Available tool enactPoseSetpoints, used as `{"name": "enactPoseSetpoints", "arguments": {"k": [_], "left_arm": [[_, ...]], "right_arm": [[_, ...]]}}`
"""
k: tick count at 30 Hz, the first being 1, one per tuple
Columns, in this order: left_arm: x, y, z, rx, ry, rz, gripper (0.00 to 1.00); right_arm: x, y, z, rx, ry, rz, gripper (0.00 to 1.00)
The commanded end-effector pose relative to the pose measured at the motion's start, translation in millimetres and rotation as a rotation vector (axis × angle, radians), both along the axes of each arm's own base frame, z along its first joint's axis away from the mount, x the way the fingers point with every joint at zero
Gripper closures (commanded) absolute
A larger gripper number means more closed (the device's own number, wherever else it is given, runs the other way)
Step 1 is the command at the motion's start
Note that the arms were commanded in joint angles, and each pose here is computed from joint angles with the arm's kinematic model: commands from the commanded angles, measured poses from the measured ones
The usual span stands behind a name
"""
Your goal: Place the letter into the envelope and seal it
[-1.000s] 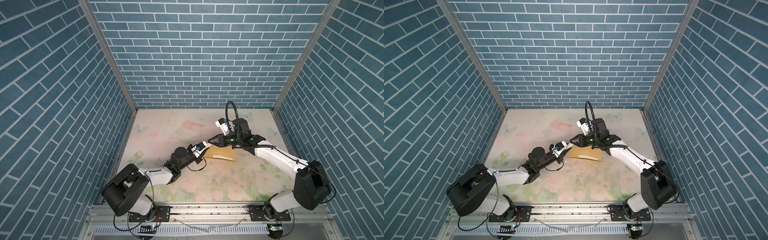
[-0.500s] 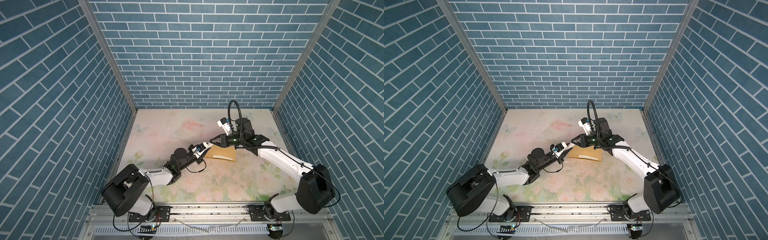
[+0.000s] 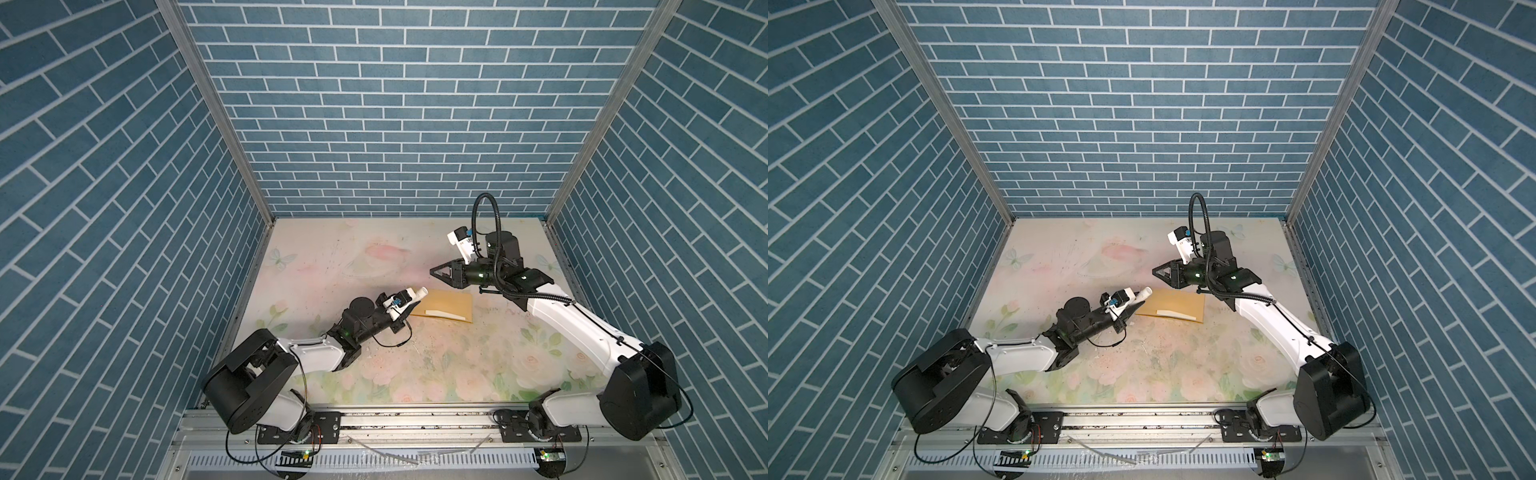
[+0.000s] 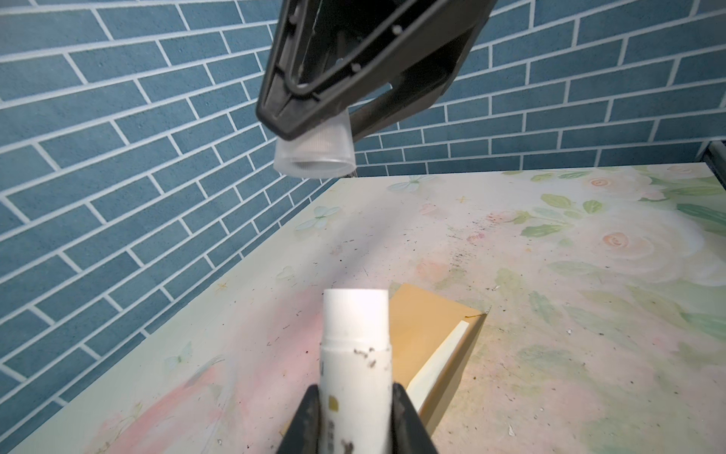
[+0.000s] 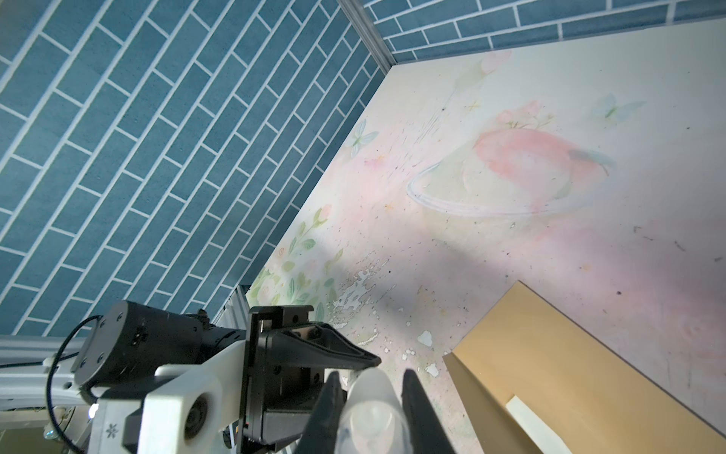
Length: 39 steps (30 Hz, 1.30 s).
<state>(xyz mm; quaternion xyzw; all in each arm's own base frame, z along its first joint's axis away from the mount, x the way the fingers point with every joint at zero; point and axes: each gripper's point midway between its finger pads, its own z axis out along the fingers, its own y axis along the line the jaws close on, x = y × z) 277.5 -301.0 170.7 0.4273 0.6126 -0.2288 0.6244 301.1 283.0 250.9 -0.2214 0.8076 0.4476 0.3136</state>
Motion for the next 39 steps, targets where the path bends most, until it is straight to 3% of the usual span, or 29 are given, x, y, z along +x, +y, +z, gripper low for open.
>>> {"name": "enactPoseSetpoints", "arguments": {"k": [1, 7, 14, 20, 32, 39], "left_arm": [[-3, 2, 0, -0.008, 0.007, -0.004, 1.00], [-4, 4, 6, -0.021, 0.004, 0.013, 1.00], [-5, 5, 13, -0.037, -0.011, 0.020, 1.00], [-7, 4, 14, -0.048, -0.007, 0.022, 1.00], [-9, 2, 16, -0.048, -0.011, 0.020, 1.00], [-10, -2, 15, -0.060, -0.003, 0.020, 1.00]], "right_arm": [[24, -21, 0, -0.085, -0.072, -0.114, 0.98], [79, -74, -52, -0.435, -0.052, -0.366, 0.97], [125, -93, -107, -0.623, 0.009, -0.443, 0.95], [146, -93, -150, -0.696, 0.065, -0.446, 0.92], [153, -101, -205, -0.756, 0.123, -0.464, 0.84], [147, -102, -216, -0.760, 0.151, -0.452, 0.63]]}}
